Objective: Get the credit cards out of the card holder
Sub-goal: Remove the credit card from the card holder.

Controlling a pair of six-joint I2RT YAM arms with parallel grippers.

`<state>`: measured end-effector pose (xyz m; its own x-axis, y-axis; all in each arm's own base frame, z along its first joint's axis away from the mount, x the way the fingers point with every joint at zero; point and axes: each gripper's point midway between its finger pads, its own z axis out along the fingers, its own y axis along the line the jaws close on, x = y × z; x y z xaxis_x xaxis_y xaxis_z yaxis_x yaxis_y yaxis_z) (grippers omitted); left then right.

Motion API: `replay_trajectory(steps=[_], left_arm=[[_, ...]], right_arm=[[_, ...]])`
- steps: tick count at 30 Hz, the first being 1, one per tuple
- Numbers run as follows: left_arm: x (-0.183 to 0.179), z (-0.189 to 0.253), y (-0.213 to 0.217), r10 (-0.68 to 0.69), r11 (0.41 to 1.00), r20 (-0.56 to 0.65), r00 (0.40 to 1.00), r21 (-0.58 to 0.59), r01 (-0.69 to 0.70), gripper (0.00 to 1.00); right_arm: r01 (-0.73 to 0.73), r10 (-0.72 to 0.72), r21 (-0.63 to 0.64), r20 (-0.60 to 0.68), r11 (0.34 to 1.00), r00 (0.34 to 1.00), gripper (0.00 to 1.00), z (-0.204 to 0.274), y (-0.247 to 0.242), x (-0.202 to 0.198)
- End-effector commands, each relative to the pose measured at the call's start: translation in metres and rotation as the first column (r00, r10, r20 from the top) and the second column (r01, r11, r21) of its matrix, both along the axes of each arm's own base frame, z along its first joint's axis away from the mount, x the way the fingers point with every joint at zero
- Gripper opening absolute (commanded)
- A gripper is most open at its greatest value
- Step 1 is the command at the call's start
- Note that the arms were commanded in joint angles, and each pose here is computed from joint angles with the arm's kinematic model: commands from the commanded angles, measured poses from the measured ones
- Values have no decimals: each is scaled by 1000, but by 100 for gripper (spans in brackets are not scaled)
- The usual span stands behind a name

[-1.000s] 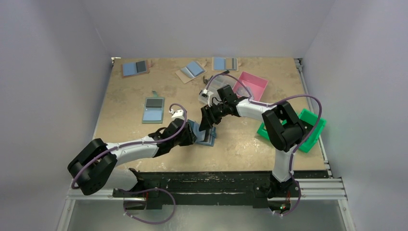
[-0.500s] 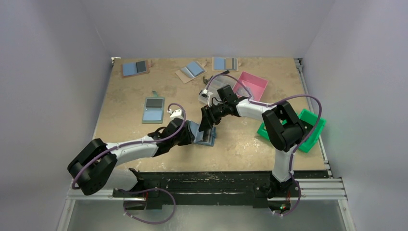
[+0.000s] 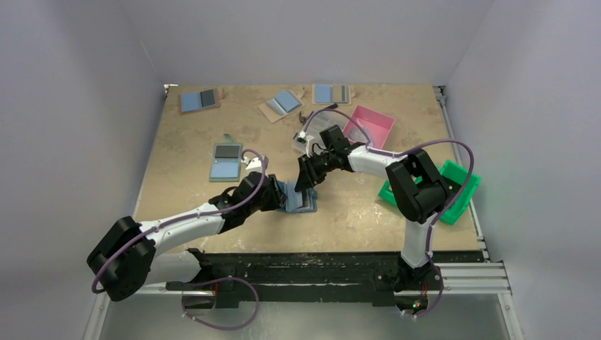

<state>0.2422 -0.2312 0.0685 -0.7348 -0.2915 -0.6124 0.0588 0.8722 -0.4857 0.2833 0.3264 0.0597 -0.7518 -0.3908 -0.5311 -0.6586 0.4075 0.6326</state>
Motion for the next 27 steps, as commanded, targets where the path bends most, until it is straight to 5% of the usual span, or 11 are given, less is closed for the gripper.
replay_trajectory(steps=[1,10,27], left_arm=[[4,29,0,-17,999,81,997,-41,21,40],[-1,82,-27,-148,969,209,967,-163,184,58],[6,72,-52,-158,947,176,972,-253,200,44]], right_arm=[[8,-9,24,45,1000,999,33,11,4,10],[-11,9,52,25,999,1000,35,14,7,5],[-77,83,150,-30,986,996,40,29,15,-11]])
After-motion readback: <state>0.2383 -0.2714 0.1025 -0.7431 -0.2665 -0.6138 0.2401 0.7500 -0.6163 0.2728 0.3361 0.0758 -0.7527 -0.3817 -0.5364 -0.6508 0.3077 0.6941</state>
